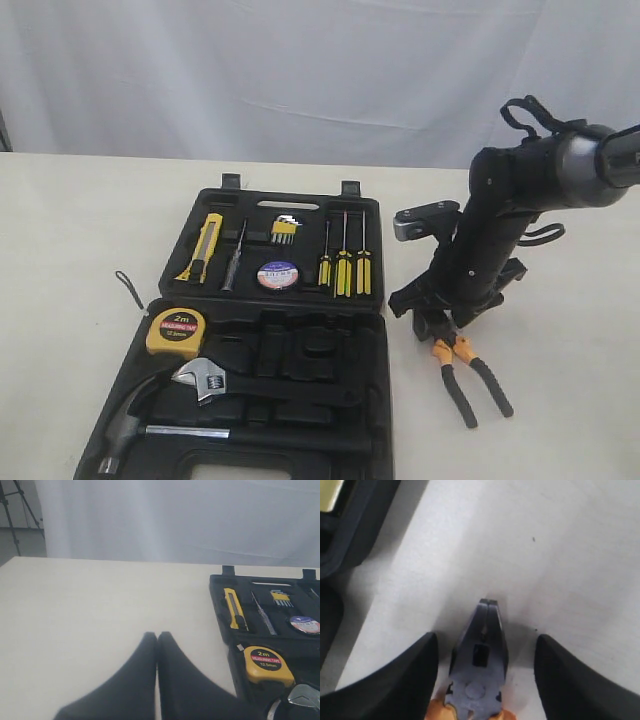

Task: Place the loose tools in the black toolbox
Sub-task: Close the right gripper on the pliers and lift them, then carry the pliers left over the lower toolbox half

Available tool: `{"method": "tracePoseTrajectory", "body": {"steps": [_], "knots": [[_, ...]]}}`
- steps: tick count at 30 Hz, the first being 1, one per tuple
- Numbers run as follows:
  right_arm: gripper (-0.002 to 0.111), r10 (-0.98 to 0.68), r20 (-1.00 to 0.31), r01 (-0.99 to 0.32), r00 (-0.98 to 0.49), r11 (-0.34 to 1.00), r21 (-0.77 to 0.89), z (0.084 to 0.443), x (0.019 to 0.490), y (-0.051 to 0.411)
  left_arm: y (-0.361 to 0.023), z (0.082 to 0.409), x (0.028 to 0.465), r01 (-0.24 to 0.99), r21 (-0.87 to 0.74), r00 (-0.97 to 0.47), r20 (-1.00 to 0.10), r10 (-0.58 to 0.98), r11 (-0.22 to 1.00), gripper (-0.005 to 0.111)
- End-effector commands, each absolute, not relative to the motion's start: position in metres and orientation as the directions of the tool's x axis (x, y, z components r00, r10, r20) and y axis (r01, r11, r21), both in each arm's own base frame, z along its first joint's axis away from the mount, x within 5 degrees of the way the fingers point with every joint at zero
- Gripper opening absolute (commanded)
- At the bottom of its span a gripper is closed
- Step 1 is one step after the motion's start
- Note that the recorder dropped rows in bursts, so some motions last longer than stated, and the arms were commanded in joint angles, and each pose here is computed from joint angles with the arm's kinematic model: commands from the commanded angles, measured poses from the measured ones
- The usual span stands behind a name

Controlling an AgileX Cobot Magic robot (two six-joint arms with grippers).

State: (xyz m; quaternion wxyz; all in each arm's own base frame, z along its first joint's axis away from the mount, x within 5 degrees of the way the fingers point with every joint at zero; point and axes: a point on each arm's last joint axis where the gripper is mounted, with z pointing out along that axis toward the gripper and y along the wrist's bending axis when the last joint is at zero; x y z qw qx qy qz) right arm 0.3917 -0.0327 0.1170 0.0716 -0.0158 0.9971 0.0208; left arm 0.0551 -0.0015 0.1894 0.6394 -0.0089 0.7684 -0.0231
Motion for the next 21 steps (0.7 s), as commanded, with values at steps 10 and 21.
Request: {"method": "tracePoseTrajectory", "body": {"steps": [10, 21], "knots": [[0.0, -0.244, -0.098, -0.248, -0.965, 0.969, 0.024, 0.123, 0.387, -0.035, -0.002, 0.189, 0.055, 0.018, -0.051, -0.181, -0.982, -0.047, 0.999, 0.0], [0.0, -0.749, -0.226, -0.731, -0.623, 0.66, -0.171, 0.222, 0.379, 0.003, -0.002, 0.189, 0.055, 0.018, -0.051, -0.181, -0.982, -0.047, 0.999, 0.0]]}}
